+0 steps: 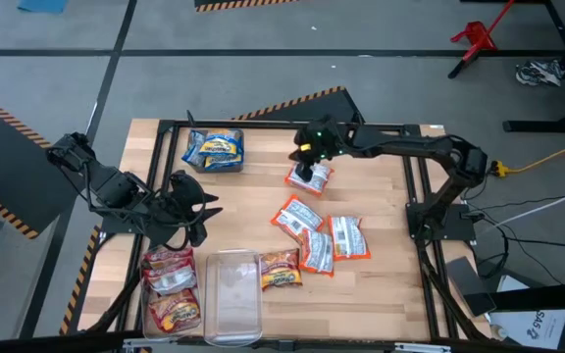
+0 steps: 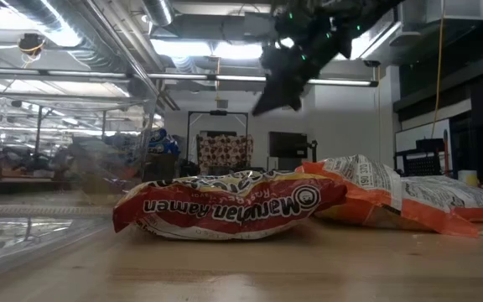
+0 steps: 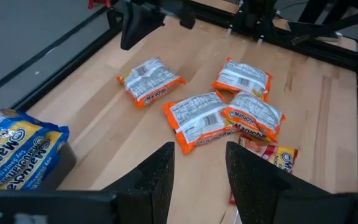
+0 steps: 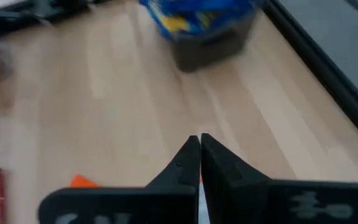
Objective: Sort Maruchan noodles
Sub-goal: Put the orange noodle pack into the right transparent bin
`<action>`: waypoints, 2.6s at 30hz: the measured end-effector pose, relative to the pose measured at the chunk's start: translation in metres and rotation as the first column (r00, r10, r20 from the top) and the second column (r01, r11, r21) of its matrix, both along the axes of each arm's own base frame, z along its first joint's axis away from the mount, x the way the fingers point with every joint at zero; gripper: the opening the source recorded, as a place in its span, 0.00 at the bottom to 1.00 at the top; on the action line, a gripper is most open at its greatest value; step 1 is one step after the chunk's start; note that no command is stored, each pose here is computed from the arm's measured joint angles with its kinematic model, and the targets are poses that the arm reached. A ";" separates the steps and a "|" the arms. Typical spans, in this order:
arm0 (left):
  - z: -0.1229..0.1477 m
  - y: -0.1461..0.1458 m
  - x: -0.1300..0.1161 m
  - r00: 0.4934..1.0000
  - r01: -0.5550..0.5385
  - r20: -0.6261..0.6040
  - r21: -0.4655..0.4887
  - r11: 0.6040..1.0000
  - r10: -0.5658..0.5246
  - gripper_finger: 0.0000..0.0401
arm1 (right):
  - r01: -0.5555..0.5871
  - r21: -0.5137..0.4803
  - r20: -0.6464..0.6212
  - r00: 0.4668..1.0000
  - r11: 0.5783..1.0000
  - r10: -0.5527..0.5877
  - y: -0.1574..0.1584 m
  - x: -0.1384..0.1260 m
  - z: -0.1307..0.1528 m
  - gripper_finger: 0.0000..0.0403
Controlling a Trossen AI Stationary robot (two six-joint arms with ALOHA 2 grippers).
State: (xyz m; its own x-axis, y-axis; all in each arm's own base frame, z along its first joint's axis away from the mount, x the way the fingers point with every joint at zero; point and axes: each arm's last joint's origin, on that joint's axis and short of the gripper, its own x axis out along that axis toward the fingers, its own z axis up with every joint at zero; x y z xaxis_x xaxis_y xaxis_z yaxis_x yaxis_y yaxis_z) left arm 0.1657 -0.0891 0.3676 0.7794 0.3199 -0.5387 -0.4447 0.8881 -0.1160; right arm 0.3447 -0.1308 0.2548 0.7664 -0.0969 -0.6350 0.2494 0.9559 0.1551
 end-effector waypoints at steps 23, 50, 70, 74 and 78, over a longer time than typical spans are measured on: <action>0.001 0.001 0.000 1.000 -0.017 0.011 0.048 0.999 0.016 0.34 | -0.160 -0.206 -0.441 0.896 0.965 0.055 0.036 -0.019 -0.098 0.88; 0.001 0.001 0.000 1.000 -0.017 0.011 0.049 0.999 0.017 0.34 | -0.132 -0.412 -0.505 0.857 0.902 -0.105 0.039 -0.004 -0.124 0.05; 0.001 0.005 -0.002 0.995 -0.093 0.043 0.137 0.986 0.088 0.34 | -0.166 -0.081 -0.072 0.984 0.983 0.160 0.066 0.020 -0.029 0.01; 0.002 0.005 -0.002 0.993 -0.110 0.056 0.150 0.983 0.102 0.34 | -0.267 -0.067 0.057 0.961 0.961 0.271 0.103 0.035 -0.010 0.01; 0.003 0.007 -0.003 0.990 -0.129 0.072 0.156 0.979 0.119 0.34 | -0.347 -0.116 0.164 0.918 0.931 0.362 0.146 0.045 0.012 0.00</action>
State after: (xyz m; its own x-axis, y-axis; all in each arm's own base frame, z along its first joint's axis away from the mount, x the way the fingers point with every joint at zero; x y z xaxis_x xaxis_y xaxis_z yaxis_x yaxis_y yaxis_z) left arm 0.1630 -0.0818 0.3705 0.7584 0.4942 -0.4250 -0.5491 0.8357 -0.0079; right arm 0.3892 0.0151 0.2668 0.8603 0.1558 -0.4854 -0.1326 0.9878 0.0820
